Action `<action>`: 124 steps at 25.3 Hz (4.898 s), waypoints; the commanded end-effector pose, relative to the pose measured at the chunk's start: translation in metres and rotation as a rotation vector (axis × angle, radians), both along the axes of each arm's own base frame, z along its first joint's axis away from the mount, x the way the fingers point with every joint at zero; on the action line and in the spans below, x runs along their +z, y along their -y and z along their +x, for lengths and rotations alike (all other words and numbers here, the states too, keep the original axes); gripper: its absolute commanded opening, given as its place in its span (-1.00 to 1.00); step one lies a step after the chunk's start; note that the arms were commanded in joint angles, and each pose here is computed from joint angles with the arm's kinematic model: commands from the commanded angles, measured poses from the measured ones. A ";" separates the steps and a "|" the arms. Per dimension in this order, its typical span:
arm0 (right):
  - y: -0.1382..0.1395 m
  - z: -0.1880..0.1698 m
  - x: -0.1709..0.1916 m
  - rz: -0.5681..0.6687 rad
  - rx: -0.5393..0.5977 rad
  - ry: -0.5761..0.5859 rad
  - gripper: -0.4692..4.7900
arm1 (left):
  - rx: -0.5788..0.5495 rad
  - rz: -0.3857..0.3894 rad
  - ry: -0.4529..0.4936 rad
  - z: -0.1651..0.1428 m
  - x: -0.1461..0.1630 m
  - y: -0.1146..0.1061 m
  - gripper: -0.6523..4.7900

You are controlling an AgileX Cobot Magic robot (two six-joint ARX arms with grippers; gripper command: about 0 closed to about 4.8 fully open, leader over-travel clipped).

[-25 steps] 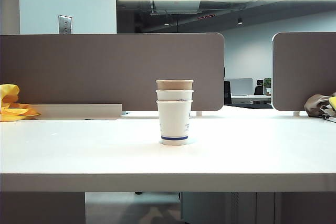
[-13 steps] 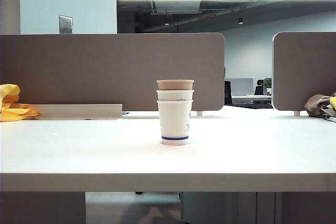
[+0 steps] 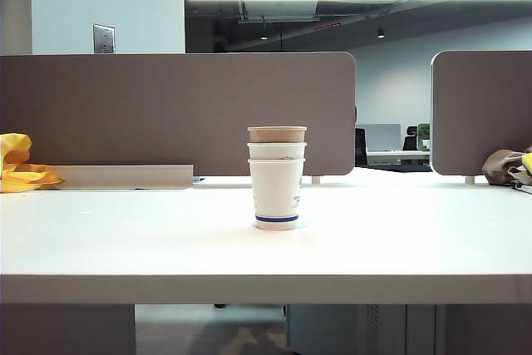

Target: Pick up all the paper cups on the table one by one and stack them together.

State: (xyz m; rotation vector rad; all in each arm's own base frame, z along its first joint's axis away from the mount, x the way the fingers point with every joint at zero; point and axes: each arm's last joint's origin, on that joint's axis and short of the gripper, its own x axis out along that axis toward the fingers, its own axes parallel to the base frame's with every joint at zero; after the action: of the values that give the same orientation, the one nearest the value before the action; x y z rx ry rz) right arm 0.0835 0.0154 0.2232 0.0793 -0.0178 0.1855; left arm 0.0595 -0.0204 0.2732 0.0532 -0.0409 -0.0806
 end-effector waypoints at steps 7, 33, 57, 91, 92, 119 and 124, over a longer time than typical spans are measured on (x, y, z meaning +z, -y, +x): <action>0.000 -0.001 0.002 0.003 -0.002 0.012 -0.26 | 0.002 0.014 -0.023 0.001 -0.004 0.001 -0.43; 0.001 -0.005 0.003 0.020 0.004 0.107 -0.26 | -0.457 0.016 0.005 0.019 -0.076 0.026 -0.43; -0.013 0.005 -0.038 0.001 0.126 0.004 -0.26 | -0.518 0.033 -0.048 0.024 -0.110 0.031 -0.43; -0.004 0.012 -0.068 -0.020 0.018 -0.109 -0.26 | -0.206 0.026 -0.062 0.035 -0.110 0.003 -0.43; 0.001 0.013 -0.068 -0.018 -0.031 -0.110 -0.26 | -0.181 0.026 -0.062 0.036 -0.110 0.001 -0.43; 0.020 0.014 -0.068 -0.006 -0.220 -0.111 -0.26 | 0.013 0.019 -0.064 0.038 -0.110 -0.018 -0.43; 0.020 0.014 -0.068 -0.006 -0.219 -0.111 -0.26 | 0.012 0.019 -0.064 0.038 -0.110 -0.018 -0.43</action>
State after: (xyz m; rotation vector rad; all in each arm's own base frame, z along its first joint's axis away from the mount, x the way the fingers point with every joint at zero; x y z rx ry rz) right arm 0.0968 -0.0049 0.1567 0.0812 0.0888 -0.0374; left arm 0.0976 -0.0021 0.1605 0.0721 0.0393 -0.0686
